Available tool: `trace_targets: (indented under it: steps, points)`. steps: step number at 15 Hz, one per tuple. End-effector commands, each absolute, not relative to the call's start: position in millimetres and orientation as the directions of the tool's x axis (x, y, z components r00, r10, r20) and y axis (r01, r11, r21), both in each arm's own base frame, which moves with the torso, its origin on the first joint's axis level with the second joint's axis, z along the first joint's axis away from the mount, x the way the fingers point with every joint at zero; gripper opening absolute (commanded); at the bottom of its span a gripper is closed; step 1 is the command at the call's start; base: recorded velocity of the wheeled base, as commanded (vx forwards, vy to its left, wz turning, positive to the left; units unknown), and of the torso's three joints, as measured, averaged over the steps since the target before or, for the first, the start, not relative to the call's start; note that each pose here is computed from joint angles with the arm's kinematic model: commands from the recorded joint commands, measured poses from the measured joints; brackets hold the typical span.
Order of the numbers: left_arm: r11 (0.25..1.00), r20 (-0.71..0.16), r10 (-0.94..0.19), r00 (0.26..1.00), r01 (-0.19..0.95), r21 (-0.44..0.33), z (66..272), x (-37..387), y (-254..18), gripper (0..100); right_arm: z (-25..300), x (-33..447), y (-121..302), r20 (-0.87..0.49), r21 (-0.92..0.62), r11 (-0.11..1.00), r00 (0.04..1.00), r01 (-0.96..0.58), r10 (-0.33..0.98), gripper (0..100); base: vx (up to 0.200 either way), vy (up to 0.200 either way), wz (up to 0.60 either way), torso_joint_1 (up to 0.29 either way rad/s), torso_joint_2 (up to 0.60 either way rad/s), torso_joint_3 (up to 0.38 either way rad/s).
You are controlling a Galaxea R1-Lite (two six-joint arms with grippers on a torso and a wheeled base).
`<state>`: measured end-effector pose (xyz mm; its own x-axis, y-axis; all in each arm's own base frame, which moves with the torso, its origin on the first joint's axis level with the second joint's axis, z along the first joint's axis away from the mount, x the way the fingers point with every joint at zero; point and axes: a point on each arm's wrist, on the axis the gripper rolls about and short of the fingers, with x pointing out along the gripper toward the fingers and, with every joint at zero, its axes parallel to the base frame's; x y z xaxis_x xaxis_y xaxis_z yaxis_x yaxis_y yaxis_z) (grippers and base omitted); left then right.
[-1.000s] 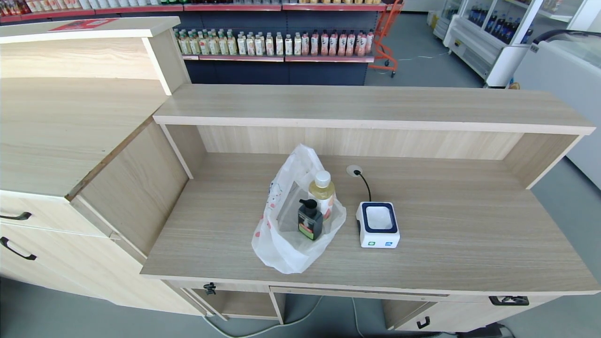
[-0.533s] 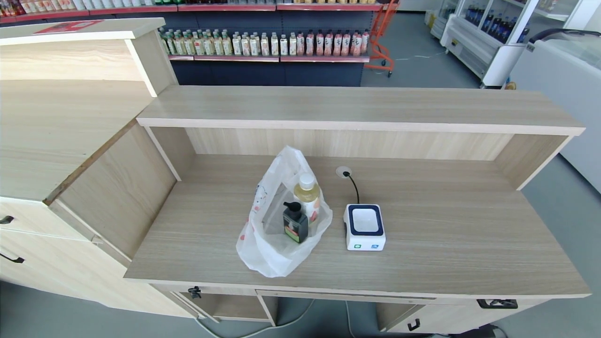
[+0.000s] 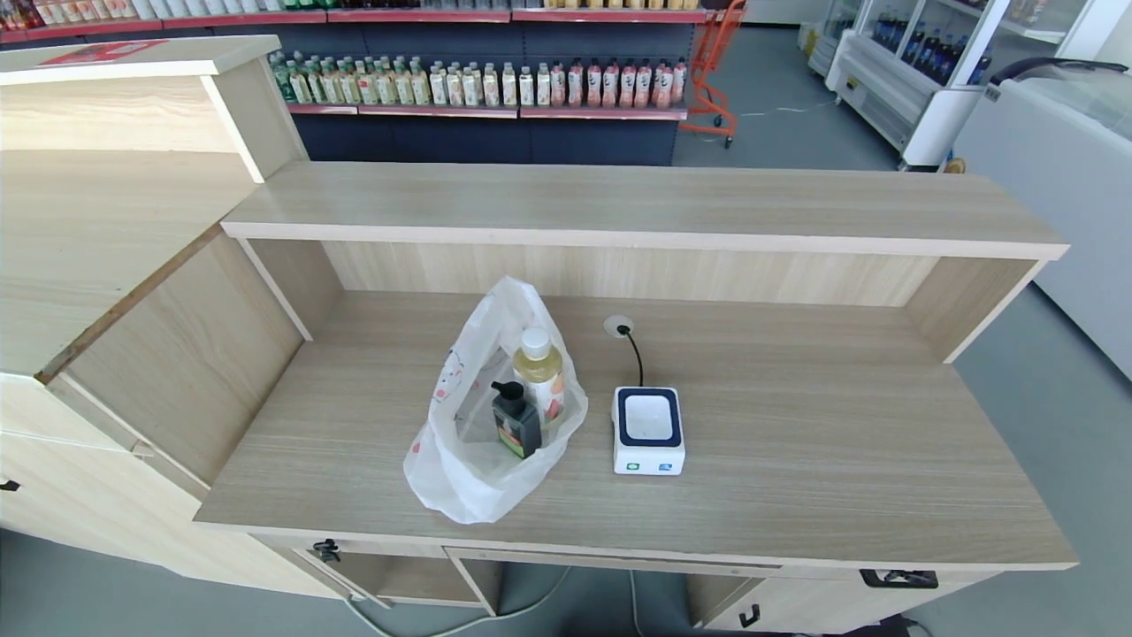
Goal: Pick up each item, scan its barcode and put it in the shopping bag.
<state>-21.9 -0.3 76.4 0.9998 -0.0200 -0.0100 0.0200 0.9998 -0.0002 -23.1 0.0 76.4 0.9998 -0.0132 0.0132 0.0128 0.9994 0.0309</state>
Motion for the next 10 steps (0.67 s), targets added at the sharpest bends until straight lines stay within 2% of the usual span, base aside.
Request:
trace_targets:
  steps: [1, 6, 10]
  points:
    - [1.000, -0.023, -0.020, 1.000, 0.020, 0.000, 76.6, -20.9, -0.4, 100, 76.4, -22.8, -0.1, 0.009, 0.031, 0.999, 1.000, 0.010, -0.011, 0, 0.200, 0.000, 0.00, -0.002, 0.00, 0.007]
    - [1.000, -0.005, -0.020, 1.000, 0.020, -0.002, 76.2, -22.3, -0.4, 100, 76.4, -22.8, -0.1, 0.009, 0.031, 0.999, 1.000, 0.012, -0.012, 0, 0.200, 0.000, 0.00, 0.007, 0.00, 0.002]
    - [1.000, 0.003, -0.018, 1.000, 0.018, -0.005, 76.1, -22.9, -0.4, 100, 76.4, -22.8, -0.1, 0.009, 0.031, 0.999, 1.000, 0.012, -0.012, 0, 0.000, 0.000, 0.00, 0.000, 0.00, 0.000]
